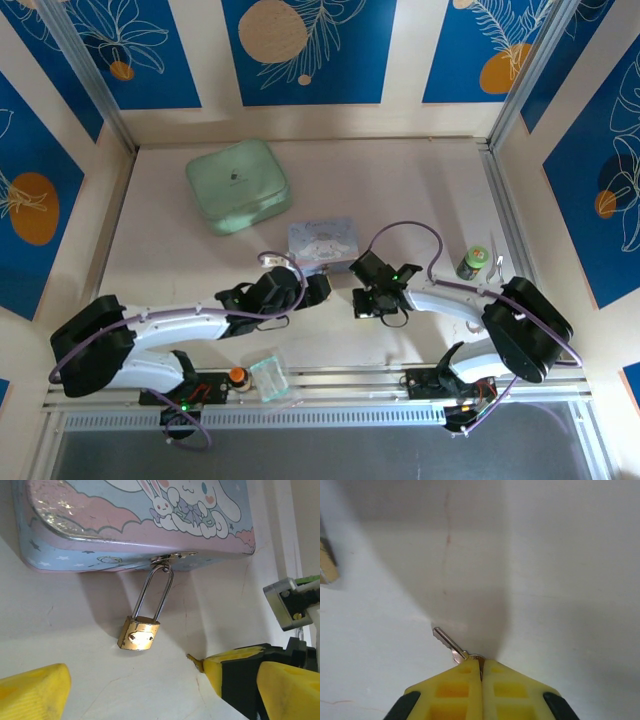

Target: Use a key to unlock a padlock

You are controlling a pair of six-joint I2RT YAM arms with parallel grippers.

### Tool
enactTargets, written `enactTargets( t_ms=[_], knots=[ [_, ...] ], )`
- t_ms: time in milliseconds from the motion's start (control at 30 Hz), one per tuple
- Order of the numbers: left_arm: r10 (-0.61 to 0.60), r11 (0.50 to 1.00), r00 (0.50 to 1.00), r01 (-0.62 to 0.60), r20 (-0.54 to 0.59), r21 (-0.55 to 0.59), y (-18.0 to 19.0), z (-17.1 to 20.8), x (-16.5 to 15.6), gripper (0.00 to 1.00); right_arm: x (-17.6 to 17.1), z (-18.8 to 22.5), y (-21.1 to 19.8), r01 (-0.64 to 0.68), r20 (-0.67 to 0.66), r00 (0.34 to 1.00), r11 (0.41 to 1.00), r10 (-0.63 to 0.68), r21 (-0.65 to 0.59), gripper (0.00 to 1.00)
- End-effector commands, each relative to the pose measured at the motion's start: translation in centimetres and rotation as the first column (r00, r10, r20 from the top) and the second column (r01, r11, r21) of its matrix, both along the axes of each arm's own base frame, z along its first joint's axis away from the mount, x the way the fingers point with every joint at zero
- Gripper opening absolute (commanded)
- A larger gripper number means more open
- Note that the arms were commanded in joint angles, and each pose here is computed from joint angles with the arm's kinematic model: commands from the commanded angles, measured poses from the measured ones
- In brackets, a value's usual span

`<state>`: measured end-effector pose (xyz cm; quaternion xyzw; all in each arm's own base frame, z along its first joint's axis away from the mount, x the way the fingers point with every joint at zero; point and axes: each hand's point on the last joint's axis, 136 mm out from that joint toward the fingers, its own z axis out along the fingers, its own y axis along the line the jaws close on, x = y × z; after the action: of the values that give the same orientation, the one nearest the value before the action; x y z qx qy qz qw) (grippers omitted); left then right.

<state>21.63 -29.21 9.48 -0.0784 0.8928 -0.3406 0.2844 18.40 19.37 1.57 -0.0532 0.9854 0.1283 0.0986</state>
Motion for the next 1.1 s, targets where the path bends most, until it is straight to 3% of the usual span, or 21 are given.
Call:
enactTargets(
  t_ms=[0,267,467,800,900,1067],
  knots=[
    [-0.014,0.999,1.000,0.015,0.023,-0.045,-1.2,1.0,0.1,0.90,-0.3,-0.1,1.9,-0.014,-0.028,0.999,0.988,0.019,0.152,0.04],
    [0.018,0.984,0.999,-0.023,-0.030,-0.179,-2.9,0.9,-0.2,0.78,0.3,2.1,2.3,0.027,-0.022,1.000,0.956,-0.021,0.291,0.03],
    [0.091,0.928,0.991,-0.120,-0.097,-0.353,-4.0,1.7,-0.2,0.74,0.6,3.9,3.0,0.044,-0.014,0.999,0.923,-0.042,0.382,0.03],
    [0.205,0.820,0.934,-0.326,-0.291,-0.471,-3.9,1.5,-0.8,0.78,1.2,7.4,4.5,0.043,0.035,0.997,0.860,-0.071,0.508,0.03],
    [0.224,0.797,0.928,-0.351,-0.299,-0.492,-3.6,1.9,-0.7,0.77,1.2,8.2,5.1,0.037,0.045,0.996,0.839,-0.073,0.542,0.03],
    [0.236,0.788,0.919,-0.371,-0.315,-0.492,-3.7,1.8,-0.5,0.65,0.9,9.0,6.4,-0.002,0.071,0.996,0.821,-0.048,0.571,0.03]
  ],
)
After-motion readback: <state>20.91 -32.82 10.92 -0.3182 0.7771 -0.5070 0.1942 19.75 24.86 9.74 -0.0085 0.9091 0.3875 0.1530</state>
